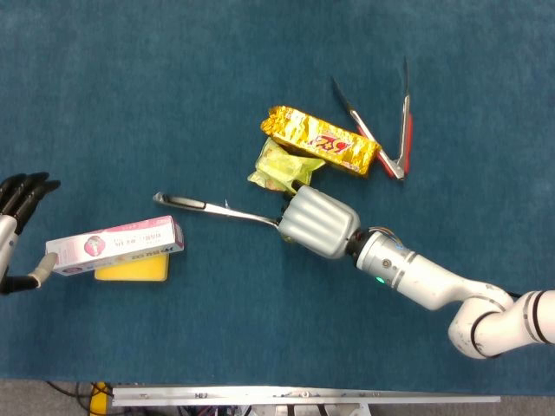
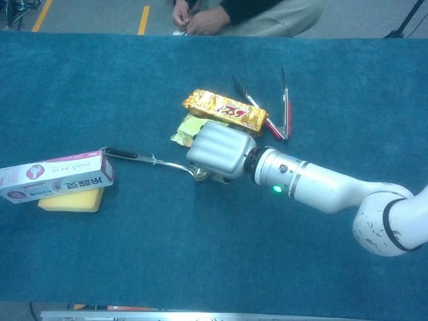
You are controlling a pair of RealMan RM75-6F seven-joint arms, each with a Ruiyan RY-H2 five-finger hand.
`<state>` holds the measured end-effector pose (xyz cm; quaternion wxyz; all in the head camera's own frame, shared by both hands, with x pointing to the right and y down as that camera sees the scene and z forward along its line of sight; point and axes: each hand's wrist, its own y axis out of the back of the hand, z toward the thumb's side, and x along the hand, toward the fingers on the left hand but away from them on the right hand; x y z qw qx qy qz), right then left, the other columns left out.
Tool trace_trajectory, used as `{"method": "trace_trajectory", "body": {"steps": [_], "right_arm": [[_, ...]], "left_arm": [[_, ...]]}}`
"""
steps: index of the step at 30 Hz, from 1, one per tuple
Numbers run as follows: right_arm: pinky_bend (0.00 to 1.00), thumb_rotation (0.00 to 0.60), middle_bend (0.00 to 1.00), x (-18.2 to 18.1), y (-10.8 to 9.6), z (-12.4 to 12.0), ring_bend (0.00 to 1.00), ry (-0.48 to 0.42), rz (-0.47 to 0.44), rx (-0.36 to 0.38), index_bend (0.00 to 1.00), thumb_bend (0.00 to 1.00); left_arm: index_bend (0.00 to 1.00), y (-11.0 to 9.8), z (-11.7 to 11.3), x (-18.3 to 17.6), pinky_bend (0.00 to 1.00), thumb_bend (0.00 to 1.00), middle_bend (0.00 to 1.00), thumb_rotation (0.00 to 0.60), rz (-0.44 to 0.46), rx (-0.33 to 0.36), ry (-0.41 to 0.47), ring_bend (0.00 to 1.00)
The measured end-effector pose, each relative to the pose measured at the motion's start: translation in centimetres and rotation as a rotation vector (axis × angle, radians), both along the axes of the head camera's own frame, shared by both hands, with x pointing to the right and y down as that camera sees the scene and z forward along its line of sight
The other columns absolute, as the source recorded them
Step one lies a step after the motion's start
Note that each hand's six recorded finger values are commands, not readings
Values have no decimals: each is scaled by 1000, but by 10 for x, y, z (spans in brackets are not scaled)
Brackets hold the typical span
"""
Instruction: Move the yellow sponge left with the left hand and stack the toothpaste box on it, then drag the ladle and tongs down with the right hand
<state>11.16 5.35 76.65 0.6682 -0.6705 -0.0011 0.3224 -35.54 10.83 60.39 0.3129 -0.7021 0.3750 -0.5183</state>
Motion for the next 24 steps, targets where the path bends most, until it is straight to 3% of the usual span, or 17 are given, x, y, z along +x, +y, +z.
{"method": "trace_trajectory", "body": {"steps": [13, 24], "right_arm": [[482, 600, 702, 20, 7, -20, 504, -21, -18, -18, 756, 337], [482, 600, 700, 80, 34, -54, 507, -7, -60, -69, 756, 335]], "left_arm": [[107, 1, 2, 1, 194, 342, 84, 600, 7, -11, -5, 54], [107, -1, 7, 12, 194, 342, 83, 600, 37, -24, -2, 53]]}}
